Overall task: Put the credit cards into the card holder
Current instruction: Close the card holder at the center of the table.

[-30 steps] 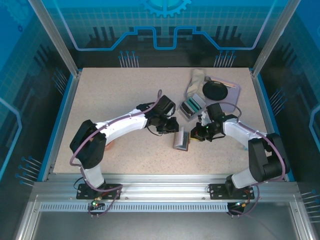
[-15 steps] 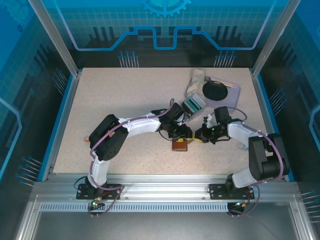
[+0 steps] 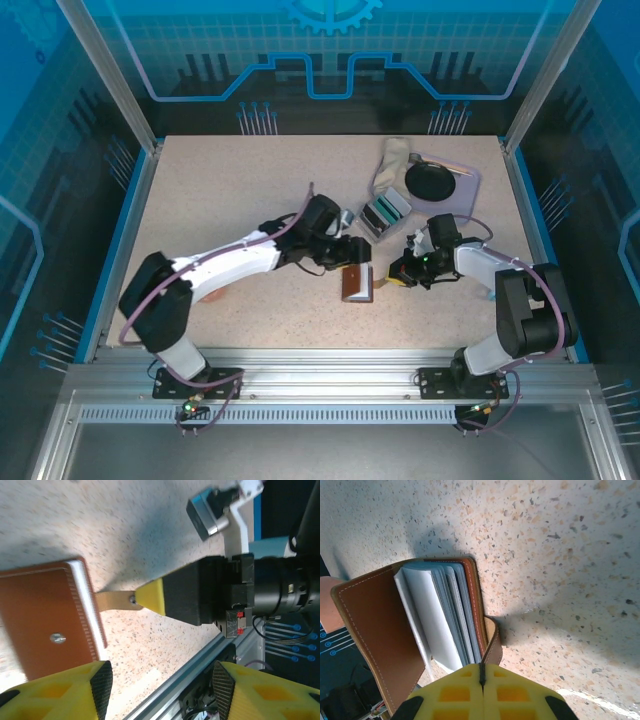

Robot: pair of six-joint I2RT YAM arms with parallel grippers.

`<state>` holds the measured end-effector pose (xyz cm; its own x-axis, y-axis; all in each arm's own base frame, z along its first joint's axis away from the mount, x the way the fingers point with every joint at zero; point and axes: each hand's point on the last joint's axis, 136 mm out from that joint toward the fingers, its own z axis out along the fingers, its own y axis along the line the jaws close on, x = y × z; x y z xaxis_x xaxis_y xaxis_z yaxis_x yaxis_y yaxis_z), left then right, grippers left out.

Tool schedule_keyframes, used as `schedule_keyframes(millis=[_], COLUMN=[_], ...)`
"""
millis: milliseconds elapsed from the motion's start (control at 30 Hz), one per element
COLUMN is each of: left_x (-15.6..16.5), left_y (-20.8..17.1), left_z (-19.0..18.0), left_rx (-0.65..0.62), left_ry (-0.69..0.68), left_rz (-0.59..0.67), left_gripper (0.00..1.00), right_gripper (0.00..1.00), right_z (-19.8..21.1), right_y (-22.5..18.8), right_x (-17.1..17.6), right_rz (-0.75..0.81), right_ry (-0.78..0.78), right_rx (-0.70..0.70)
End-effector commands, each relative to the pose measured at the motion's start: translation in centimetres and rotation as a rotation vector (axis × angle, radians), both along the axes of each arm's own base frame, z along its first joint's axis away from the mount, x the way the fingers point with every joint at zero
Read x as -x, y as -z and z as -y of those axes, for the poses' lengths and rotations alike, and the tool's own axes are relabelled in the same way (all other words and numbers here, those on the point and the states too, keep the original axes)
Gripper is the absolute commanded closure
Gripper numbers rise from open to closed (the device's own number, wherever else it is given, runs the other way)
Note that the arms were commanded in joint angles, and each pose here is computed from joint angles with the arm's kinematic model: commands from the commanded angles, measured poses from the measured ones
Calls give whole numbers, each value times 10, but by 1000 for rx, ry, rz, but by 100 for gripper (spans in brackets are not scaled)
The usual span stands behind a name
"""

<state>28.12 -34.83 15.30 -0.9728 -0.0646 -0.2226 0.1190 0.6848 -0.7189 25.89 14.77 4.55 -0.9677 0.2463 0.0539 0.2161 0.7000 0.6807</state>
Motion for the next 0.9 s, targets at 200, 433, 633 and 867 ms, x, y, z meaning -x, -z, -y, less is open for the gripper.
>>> schedule_keyframes(millis=[200,433,633,867], left_x=[-1,4,13,13], left_y=[83,104,121,131], left_z=[-54,-38,-28,-22], left_rx=[-184,-220,-266,-295], left_ry=[-140,-94,-62,-53], left_rz=[-195,-245,-274,-272], left_gripper=[54,58,59,57], right_gripper=[98,97,97,96], right_z=[3,0,-4,-10], right_y=[2,-1,-4,-9], right_x=[0,-1,-3,-3], right_rz=[-17,-11,-7,4], right_ry=[3,-1,-8,-21], right_rx=[10,1,-5,-18])
